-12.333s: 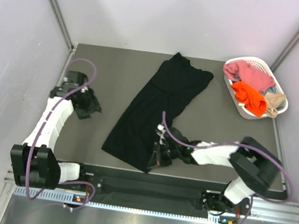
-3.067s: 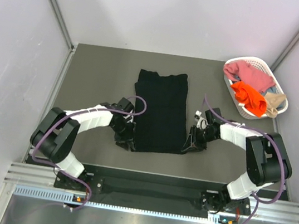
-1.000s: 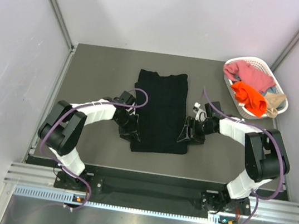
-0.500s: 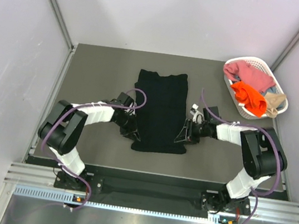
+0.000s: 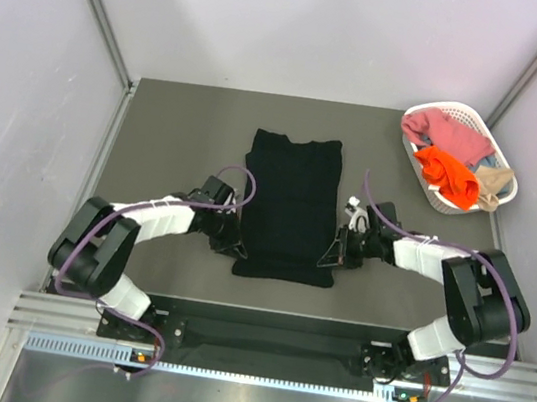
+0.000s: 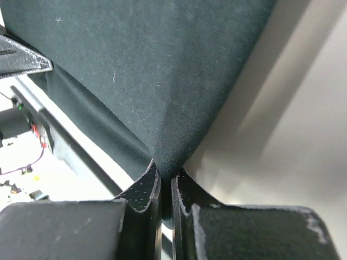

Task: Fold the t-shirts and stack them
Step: Fold the tshirt

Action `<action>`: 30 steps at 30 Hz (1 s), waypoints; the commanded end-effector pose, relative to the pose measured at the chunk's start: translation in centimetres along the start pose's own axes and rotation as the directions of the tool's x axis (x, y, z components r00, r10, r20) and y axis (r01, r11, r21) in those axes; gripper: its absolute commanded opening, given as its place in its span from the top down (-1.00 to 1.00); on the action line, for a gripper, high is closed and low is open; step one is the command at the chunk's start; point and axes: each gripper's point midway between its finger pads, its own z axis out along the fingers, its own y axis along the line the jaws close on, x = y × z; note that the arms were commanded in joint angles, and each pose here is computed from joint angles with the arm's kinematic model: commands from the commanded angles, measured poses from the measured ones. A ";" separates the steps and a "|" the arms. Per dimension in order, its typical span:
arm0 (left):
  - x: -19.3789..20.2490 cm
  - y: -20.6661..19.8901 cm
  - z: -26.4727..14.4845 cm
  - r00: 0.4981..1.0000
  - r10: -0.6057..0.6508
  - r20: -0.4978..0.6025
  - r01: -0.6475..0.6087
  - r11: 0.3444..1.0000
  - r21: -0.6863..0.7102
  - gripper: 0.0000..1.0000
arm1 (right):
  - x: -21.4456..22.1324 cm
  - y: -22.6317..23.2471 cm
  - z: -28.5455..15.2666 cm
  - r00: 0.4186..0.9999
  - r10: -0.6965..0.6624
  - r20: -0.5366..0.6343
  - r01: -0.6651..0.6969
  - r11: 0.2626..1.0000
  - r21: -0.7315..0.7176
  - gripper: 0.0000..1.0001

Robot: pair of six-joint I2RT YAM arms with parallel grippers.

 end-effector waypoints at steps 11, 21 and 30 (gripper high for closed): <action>0.3 -2.1 -5.1 0.993 0.027 0.113 -0.024 0.999 -0.024 1.00 | 0.1 3.6 -3.4 0.998 -0.015 0.055 0.017 0.999 -0.038 1.00; -7.7 -6.3 -7.4 0.966 0.129 0.222 -0.120 0.991 -0.057 1.00 | -7.9 6.0 -4.3 0.992 -0.023 0.122 0.031 0.997 -0.065 1.00; -13.5 -6.7 -7.3 0.961 0.120 0.249 -0.109 0.992 -0.059 1.00 | -14.5 6.5 -4.1 0.993 -0.002 0.121 0.012 0.997 -0.082 1.00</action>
